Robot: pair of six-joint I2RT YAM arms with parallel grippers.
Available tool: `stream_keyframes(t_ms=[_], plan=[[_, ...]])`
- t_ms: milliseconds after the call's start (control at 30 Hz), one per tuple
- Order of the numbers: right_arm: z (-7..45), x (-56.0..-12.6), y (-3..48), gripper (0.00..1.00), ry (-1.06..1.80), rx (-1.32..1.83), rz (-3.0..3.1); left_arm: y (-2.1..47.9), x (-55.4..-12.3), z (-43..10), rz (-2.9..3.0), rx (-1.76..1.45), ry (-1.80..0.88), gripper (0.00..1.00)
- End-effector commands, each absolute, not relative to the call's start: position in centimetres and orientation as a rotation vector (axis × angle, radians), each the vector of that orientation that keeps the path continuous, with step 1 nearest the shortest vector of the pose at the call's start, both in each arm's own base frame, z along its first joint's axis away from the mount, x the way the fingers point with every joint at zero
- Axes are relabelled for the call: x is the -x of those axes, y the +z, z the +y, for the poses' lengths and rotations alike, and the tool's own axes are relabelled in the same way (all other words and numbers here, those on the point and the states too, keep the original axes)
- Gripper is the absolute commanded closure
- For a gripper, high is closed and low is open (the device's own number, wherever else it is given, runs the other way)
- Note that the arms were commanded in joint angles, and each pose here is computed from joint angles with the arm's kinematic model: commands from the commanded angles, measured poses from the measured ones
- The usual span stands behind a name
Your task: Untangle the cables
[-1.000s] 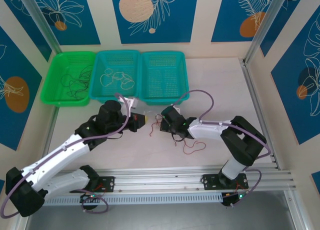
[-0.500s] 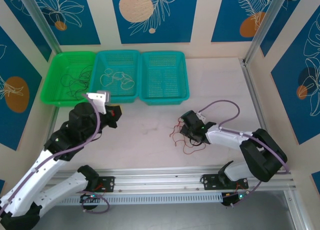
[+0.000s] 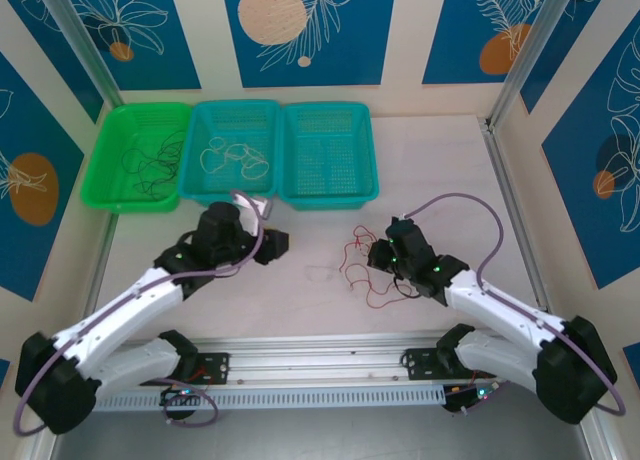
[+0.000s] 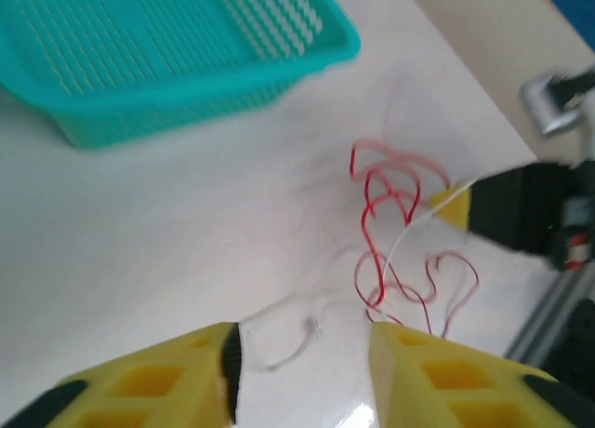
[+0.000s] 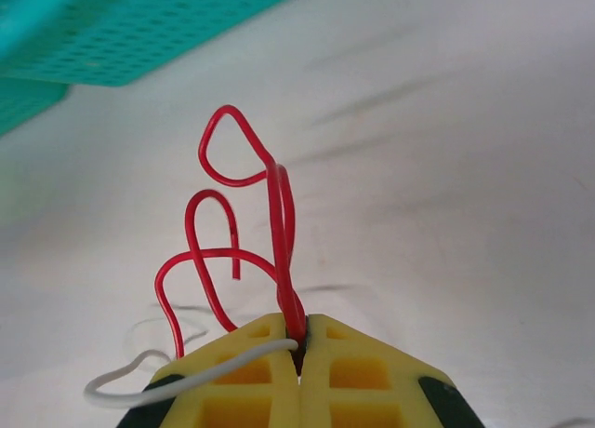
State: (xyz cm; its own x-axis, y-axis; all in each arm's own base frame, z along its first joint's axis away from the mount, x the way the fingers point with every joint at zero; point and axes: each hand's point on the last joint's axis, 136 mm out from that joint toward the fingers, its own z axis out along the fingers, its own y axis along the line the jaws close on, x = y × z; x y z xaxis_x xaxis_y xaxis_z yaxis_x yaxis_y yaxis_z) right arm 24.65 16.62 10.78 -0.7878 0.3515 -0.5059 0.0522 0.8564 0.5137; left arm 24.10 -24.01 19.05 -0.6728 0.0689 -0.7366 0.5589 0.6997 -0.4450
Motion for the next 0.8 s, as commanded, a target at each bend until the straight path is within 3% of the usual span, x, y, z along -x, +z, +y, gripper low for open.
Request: stream_keyframes(t_ms=[0, 100, 200, 333, 567, 767], plan=[[18.0, -23.9, 13.4, 0.96, 0.738, -0.107, 2.365, 22.0, -22.5, -28.4, 1.916, -0.755, -1.054, 0.48], [18.2, -23.5, 14.8, 0.96, 0.773, -0.068, 2.337, 21.2, -20.5, -31.1, 1.809, -0.985, -1.041, 0.39], [18.6, -23.1, 15.5, 0.96, 0.81, -0.041, 2.331, 20.7, -19.1, -33.3, 1.761, -1.114, -1.042, 0.36], [19.1, -22.9, 15.9, 0.96, 0.84, -0.021, 2.333, 20.4, -17.9, -36.0, 1.683, -1.21, -1.053, 0.35], [17.8, -23.3, 16.1, 0.99, 0.787, -0.131, 2.334, 17.9, -18.7, -38.0, 1.688, -1.199, -1.031, 0.44], [14.3, -23.6, 16.1, 1.0, 0.704, -0.368, 2.338, 16.9, -18.4, -36.7, 1.654, -1.096, -1.053, 0.38]])
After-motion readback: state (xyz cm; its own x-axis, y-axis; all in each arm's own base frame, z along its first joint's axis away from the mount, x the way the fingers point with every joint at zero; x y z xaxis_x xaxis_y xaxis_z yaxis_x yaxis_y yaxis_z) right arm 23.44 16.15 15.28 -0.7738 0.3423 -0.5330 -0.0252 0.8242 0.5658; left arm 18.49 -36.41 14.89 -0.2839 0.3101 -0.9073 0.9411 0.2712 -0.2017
